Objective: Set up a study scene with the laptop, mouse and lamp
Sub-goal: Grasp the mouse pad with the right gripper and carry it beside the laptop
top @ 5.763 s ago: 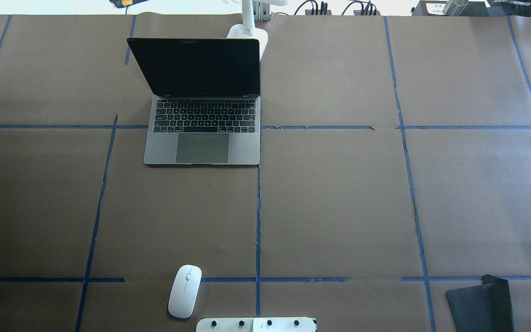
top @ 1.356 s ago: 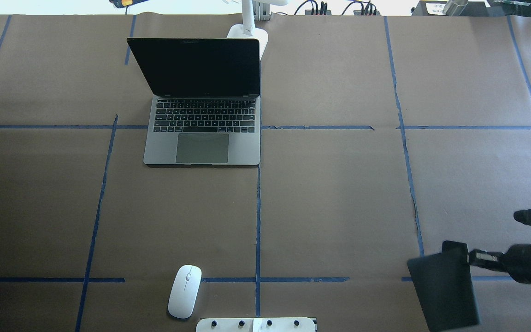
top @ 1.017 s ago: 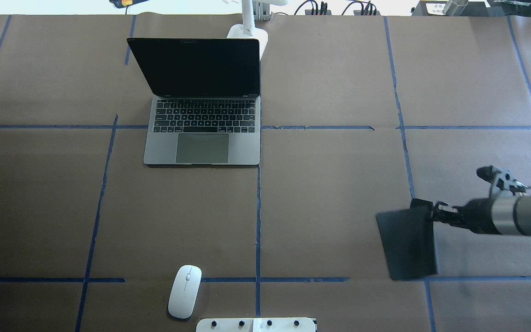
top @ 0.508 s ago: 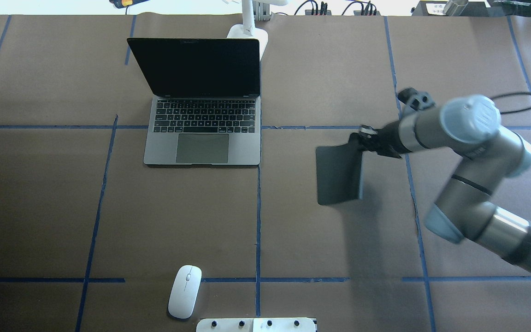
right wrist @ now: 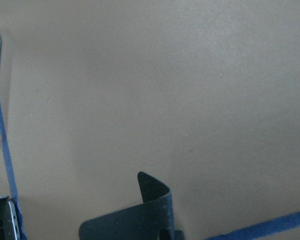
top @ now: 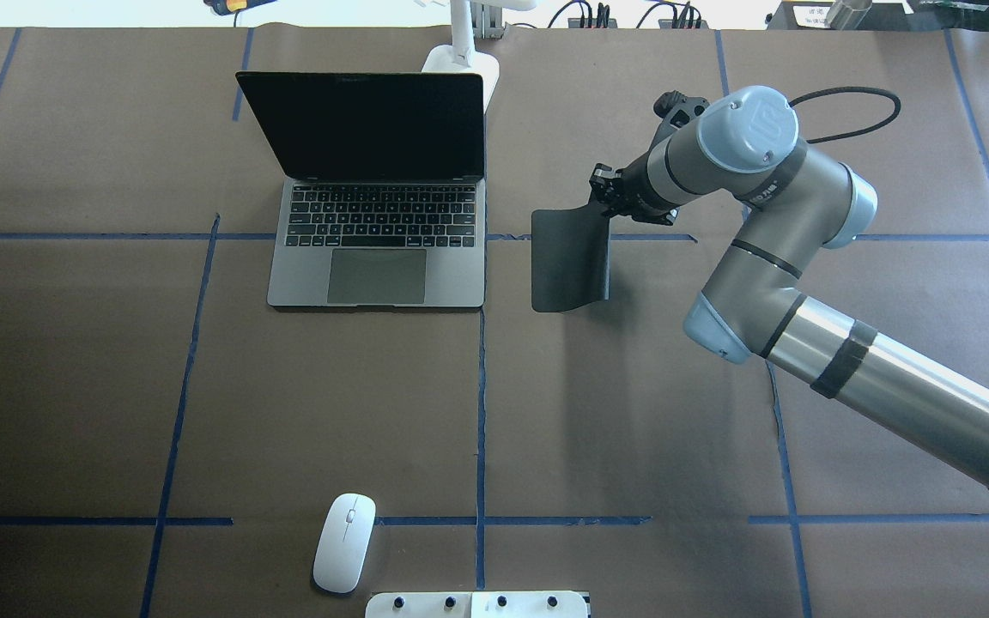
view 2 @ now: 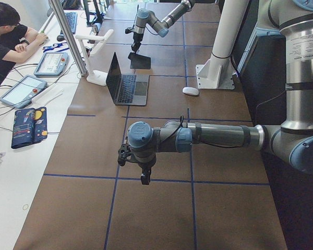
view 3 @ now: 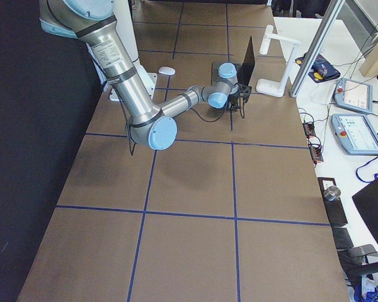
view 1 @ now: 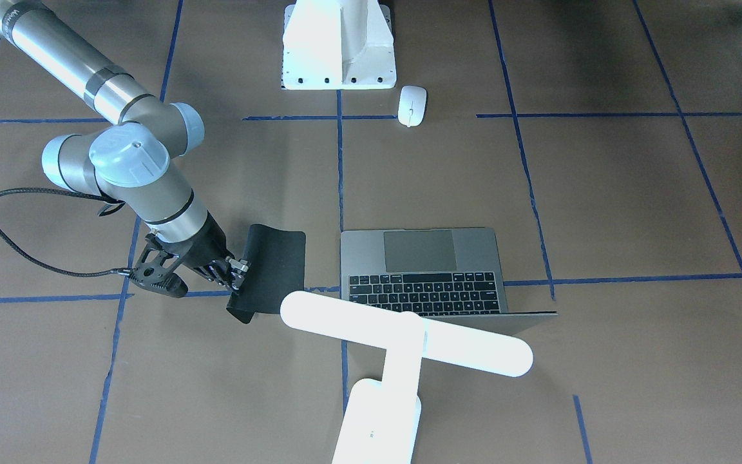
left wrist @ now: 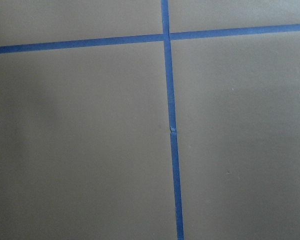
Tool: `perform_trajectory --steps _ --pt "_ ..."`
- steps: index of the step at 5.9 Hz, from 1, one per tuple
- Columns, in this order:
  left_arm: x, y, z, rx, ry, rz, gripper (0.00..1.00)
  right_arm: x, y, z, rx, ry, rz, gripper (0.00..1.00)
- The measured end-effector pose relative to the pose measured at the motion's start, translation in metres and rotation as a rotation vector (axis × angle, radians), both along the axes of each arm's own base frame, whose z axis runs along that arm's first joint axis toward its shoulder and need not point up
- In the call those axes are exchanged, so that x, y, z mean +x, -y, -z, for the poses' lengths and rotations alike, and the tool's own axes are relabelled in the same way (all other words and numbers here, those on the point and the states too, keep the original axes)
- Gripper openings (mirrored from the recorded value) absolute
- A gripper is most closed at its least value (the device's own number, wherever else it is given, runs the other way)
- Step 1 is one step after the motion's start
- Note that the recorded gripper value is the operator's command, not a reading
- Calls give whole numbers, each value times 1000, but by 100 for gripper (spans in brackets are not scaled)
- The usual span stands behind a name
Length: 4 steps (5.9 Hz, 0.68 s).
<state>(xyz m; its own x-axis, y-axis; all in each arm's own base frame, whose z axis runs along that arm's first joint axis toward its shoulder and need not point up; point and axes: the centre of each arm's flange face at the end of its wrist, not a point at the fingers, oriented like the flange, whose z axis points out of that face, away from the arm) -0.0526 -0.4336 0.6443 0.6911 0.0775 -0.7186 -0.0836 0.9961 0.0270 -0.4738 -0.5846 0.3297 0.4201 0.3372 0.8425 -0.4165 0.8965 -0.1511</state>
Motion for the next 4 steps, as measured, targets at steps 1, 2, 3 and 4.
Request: perform_trajectory --steps 1,2,3,4 --pt "0 1 0 -2 0 3 100 -7 10 6 4 -7 1 7" --pt "0 2 2 -4 0 8 100 -10 13 11 4 -4 0 52" --pt "1 4 6 3 0 10 100 -11 15 15 4 -1 -3 100" --pt "1 7 14 31 0 11 100 -9 17 17 5 0 -2 100"
